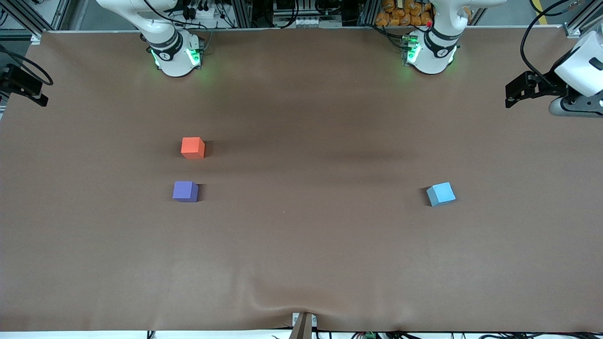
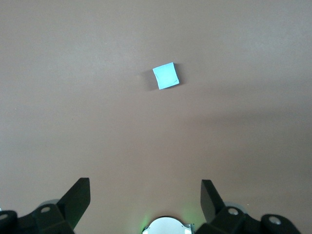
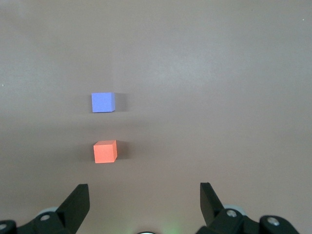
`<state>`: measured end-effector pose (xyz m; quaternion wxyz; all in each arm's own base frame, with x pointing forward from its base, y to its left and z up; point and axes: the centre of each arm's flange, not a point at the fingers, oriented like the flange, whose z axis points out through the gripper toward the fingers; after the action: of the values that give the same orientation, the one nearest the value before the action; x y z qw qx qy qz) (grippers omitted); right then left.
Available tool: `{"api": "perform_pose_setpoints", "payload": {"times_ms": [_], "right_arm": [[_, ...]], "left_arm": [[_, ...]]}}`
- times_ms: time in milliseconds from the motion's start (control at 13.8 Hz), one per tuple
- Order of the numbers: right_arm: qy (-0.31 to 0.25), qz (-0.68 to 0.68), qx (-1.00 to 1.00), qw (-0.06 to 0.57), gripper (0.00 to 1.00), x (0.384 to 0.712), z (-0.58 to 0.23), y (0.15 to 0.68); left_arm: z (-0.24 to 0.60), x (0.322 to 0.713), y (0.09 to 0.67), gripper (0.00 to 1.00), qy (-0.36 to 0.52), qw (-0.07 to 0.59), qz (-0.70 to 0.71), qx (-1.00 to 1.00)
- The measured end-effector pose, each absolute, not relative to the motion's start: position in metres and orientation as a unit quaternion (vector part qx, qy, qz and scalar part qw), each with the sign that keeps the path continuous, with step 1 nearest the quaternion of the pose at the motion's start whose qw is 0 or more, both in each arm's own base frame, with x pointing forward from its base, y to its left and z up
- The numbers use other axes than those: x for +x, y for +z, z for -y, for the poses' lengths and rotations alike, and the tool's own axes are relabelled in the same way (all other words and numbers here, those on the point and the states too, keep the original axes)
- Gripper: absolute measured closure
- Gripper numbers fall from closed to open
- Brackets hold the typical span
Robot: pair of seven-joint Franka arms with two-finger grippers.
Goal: Place blue block between orange and purple blocks
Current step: 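Reach the left gripper down to the light-blue block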
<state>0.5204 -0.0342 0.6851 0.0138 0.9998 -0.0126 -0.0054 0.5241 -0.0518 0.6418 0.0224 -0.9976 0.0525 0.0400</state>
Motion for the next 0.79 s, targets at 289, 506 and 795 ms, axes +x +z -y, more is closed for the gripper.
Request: {"api": "perform_pose_setpoints", "payload": {"times_ms": [289,506,795], "right_arm": [[-0.006,0.013,1.0,0.015,0.0,0.521,0.034,0.685],[-0.006,0.013,1.0,0.015,0.0,0.521,0.034,0.685],[-0.006,0.013,1.0,0.015,0.0,0.521,0.034,0.685]], "left_arm": [[0.052,0.528,0.636,0.0,0.045,0.023,-0.052,-0.997],[0.054,0.543,0.614,0.0,0.063,0.023,-0.052,-0.996],[0.052,0.589,0.542,0.0,0.086,0.005,0.013,-0.996]]}}
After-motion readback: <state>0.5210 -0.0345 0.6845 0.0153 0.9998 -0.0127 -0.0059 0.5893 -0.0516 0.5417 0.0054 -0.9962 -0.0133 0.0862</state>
